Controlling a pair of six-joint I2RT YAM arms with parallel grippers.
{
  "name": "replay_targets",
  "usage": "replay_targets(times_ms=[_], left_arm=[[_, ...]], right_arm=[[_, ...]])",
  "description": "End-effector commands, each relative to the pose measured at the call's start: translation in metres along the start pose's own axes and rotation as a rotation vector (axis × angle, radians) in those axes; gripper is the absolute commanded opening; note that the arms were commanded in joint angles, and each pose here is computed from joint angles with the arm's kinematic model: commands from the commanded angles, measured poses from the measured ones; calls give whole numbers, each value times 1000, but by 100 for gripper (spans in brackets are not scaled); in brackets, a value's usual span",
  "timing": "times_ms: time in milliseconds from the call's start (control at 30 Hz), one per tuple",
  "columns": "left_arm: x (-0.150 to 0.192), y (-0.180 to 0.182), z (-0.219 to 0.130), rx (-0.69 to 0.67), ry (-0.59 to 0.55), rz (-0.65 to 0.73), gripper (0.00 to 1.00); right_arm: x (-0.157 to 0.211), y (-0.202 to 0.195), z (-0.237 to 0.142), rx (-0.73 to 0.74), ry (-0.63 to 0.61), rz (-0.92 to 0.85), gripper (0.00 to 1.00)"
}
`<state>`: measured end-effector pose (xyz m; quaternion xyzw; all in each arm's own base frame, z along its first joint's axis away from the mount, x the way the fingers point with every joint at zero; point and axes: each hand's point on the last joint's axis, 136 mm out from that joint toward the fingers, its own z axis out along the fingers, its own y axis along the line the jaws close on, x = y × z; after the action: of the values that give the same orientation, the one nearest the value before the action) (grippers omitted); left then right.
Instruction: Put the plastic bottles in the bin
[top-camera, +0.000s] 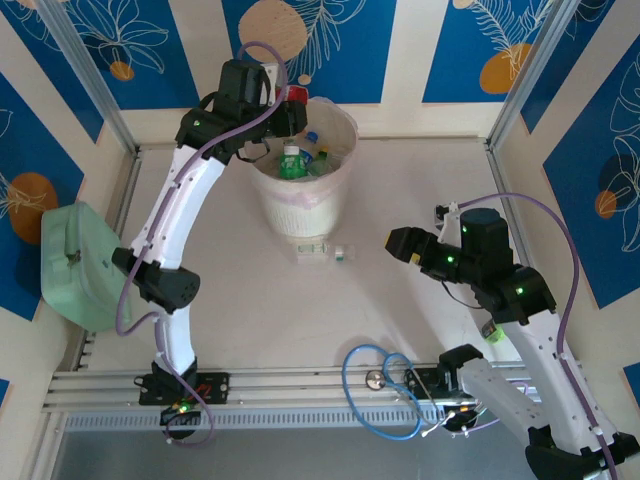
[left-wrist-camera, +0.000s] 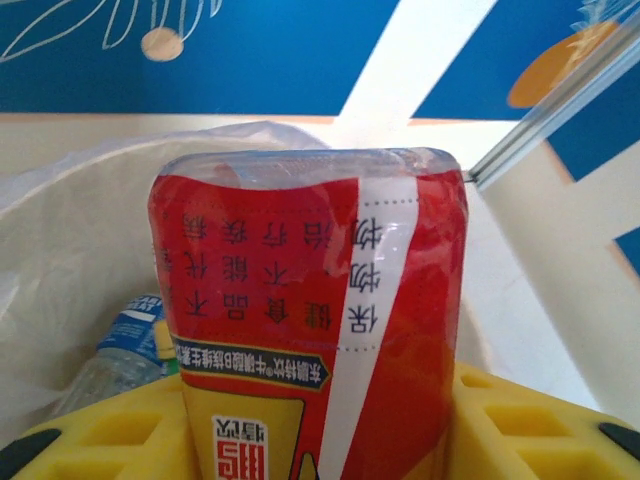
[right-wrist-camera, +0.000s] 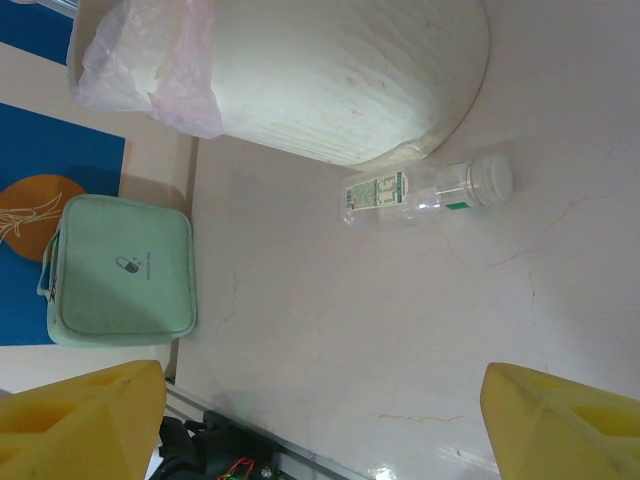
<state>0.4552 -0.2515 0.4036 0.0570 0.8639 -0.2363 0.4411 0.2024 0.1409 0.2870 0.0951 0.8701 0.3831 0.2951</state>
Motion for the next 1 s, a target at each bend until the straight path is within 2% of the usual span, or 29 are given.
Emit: replay_targets(times_ms=[0, 333, 400, 500, 567, 600, 767, 967], left_arm=[[-17, 11, -10, -5, -35, -9, 51], [4, -22, 26, 143, 47, -114, 49], [11, -25, 32, 151, 67, -118, 58], [13, -31, 33, 167, 61, -103, 81], [7, -35, 28, 179, 33, -99, 94], [4, -36, 25, 179, 20, -101, 96], [-13, -40, -3, 180, -42, -90, 96], [-23, -42, -58, 172, -95, -49, 94]], right_arm=[[1, -2, -3, 11, -2, -5, 83], [0, -5, 7, 9, 14, 13, 83], [0, -6, 7, 11, 16, 13, 83], [-1, -6, 6, 15, 14, 11, 83], [-1, -6, 6, 15, 13, 10, 84], [-2, -6, 6, 15, 13, 11, 84], [-3, -4, 8, 7, 18, 10, 85], [-1, -9, 21, 2, 48, 13, 85]])
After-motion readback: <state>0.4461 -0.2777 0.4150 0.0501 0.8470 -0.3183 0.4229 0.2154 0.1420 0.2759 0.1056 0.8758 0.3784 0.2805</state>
